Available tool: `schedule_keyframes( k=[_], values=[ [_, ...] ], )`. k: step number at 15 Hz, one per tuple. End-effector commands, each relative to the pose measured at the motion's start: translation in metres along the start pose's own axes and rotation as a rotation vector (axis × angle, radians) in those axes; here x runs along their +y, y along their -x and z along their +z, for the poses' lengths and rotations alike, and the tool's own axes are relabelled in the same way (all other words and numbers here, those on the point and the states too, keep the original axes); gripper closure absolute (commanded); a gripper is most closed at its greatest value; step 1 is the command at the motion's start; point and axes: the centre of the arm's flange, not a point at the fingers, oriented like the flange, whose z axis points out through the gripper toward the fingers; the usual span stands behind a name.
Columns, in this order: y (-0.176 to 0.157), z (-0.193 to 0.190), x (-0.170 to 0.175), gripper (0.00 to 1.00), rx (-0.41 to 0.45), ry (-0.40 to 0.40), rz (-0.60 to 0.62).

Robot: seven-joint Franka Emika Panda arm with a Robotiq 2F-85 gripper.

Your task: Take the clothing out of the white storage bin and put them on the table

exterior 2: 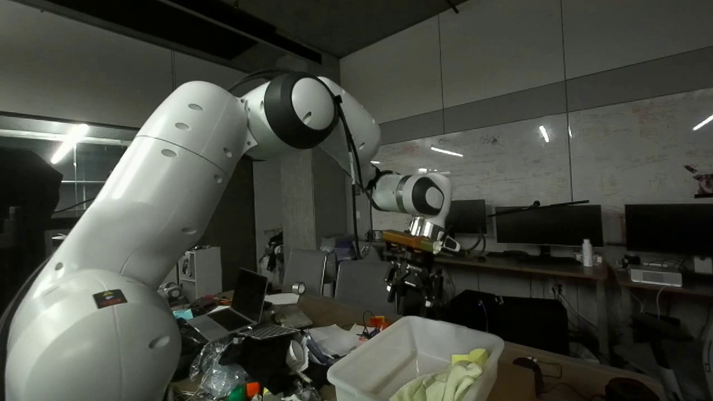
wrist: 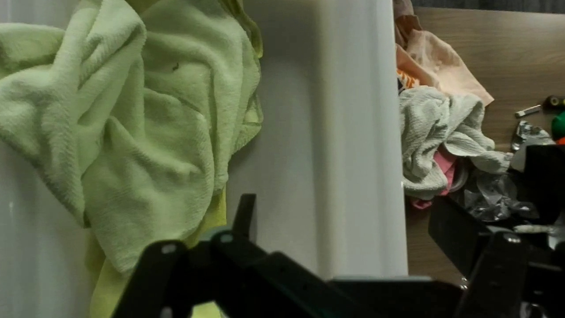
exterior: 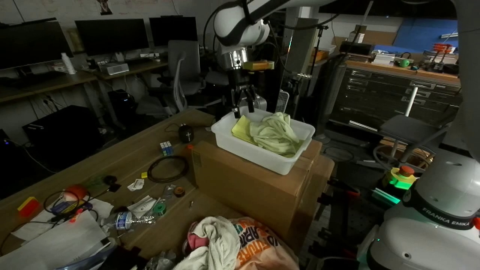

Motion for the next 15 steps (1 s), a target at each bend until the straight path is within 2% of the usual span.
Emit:
schedule_keyframes(
  k=[1, 4, 6, 9, 15],
  values=[
    [0.015, 0.053, -0.003, 0.00, 0.030, 0.059, 0.045],
    [0.016, 0.084, 0.000, 0.00, 0.040, 0.102, 0.076],
    [0.018, 0.091, 0.004, 0.00, 0.046, 0.113, 0.099],
    [0.020, 0.084, 0.018, 0.00, 0.087, 0.093, 0.142],
    [0.025, 0.038, 0.056, 0.00, 0.216, 0.094, 0.231]
  ],
)
